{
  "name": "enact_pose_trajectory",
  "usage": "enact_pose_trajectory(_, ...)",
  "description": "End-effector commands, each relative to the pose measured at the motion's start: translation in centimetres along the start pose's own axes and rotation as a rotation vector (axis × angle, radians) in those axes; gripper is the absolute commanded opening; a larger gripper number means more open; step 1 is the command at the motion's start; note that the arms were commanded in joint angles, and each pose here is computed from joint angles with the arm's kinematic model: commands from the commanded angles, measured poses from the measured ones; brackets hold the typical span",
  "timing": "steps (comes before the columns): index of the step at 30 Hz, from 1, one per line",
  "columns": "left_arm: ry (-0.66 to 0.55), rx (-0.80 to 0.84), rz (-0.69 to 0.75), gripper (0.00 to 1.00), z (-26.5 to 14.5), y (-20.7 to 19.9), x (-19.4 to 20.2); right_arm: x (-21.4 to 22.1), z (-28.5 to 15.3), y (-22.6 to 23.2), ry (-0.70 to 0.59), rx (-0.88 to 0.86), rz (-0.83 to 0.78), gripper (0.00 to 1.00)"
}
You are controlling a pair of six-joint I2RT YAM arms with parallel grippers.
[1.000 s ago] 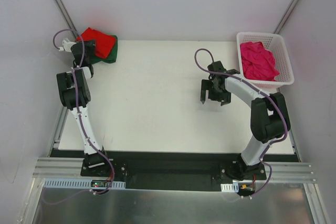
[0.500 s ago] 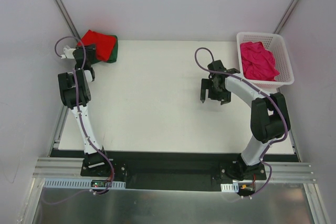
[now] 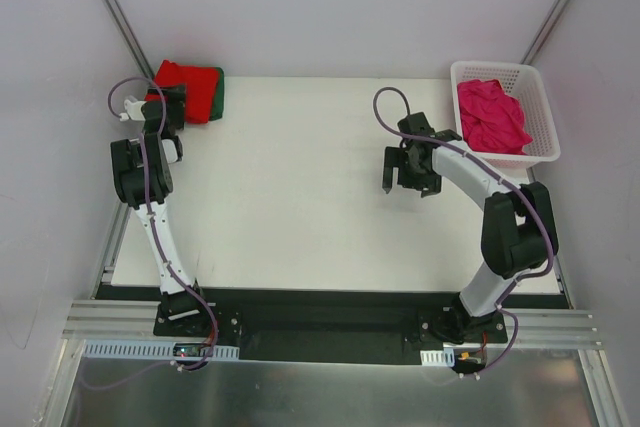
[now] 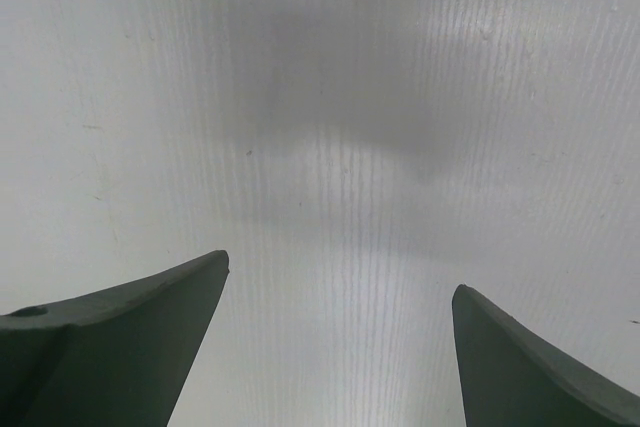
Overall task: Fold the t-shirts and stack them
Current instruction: Put the neatly folded tshirt into the corner of the board with the left arm
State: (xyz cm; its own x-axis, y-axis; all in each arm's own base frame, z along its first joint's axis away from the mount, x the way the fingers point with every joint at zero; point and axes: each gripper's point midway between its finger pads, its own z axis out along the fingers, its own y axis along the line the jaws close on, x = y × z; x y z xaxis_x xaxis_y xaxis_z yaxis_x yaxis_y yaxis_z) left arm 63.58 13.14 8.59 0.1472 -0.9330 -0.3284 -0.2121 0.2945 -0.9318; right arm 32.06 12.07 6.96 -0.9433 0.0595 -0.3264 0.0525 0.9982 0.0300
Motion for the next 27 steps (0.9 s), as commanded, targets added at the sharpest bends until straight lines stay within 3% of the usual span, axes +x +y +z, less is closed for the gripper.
enact_pose_trajectory(1, 0.016, 0.078, 0.010, 0.88, -1.3, -3.9, -0.6, -0.5, -1.9, 0.2, -0.054, -0.025, 0.011, 0.96)
enact_pose_trajectory(6, 0.039, 0.094, 0.002, 0.84, -1.8, -4.6, -0.3, -0.2, -2.0, 0.0, -0.057, -0.025, 0.015, 0.96)
enact_pose_trajectory(7, 0.041, 0.102, 0.006, 0.56, -1.8, -4.8, -0.3, -0.2, -2.0, 0.1, -0.057, -0.028, 0.016, 0.96)
enact_pose_trajectory(9, 0.052, 0.113, 0.006, 0.13, -1.7, -5.3, -0.2, -0.2, -2.0, 0.1, -0.059, -0.032, 0.017, 0.96)
enact_pose_trajectory(10, 0.052, 0.116, -0.006, 0.00, -1.7, -5.4, -0.3, -0.1, -2.1, 0.1, -0.059, -0.031, 0.017, 0.96)
enact_pose_trajectory(15, 0.059, 0.160, -0.072, 0.00, -1.2, -6.2, -0.3, 0.0, -2.2, -0.2, -0.061, -0.023, 0.020, 0.96)
enact_pose_trajectory(27, 0.054, 0.295, -0.408, 0.00, 0.7, -7.6, -1.1, 0.0, -1.9, -0.1, -0.053, -0.023, 0.016, 0.96)
